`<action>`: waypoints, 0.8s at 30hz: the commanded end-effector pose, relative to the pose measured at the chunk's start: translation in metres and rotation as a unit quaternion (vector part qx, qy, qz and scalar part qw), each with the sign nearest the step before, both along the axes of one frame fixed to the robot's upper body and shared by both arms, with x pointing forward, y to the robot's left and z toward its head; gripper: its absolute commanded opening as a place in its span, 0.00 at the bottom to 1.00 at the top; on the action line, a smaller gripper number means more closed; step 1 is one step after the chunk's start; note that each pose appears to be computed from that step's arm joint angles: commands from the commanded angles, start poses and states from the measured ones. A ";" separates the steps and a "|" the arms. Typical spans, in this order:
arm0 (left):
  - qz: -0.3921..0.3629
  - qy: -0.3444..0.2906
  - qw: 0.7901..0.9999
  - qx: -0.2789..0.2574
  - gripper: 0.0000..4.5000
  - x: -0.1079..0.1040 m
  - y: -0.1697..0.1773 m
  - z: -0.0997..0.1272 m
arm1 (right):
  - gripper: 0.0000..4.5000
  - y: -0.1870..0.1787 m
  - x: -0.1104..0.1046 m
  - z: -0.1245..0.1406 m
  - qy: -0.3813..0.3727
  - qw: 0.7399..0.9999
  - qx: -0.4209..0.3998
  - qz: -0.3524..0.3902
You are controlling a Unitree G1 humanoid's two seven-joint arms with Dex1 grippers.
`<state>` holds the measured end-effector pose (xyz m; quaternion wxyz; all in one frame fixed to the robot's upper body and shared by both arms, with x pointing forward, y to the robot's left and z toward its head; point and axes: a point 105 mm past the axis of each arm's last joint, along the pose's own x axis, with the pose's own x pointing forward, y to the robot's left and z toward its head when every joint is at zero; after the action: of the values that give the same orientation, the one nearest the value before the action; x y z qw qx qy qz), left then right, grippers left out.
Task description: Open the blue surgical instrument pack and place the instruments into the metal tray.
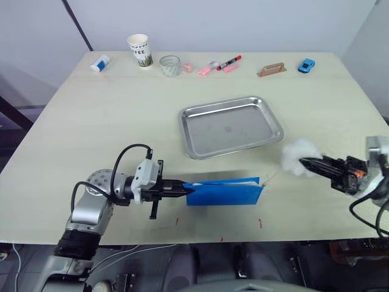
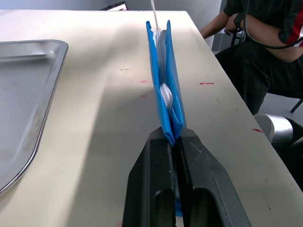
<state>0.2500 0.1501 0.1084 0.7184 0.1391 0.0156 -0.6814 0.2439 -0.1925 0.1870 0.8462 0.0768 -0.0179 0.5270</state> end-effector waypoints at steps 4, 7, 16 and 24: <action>-0.004 -0.002 1.000 0.004 0.00 0.003 -0.003 -0.001 | 0.01 0.024 0.002 0.030 -0.046 0.998 0.034 0.012; -0.004 -0.001 1.000 0.002 0.00 0.003 -0.005 -0.001 | 0.01 0.040 0.009 0.037 -0.062 0.997 0.032 0.014; -0.010 -0.003 1.000 -0.004 0.00 0.006 -0.012 0.000 | 0.01 0.112 0.020 0.047 -0.117 0.989 -0.016 0.090; -0.004 -0.001 1.000 -0.010 0.00 0.006 -0.013 0.001 | 0.01 0.149 0.017 0.039 -0.174 0.973 -0.071 0.137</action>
<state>0.2574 0.1387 0.1092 0.7190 0.1298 0.0058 -0.6827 0.2670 -0.0471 0.2127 0.7658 -0.0557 -0.0806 0.6356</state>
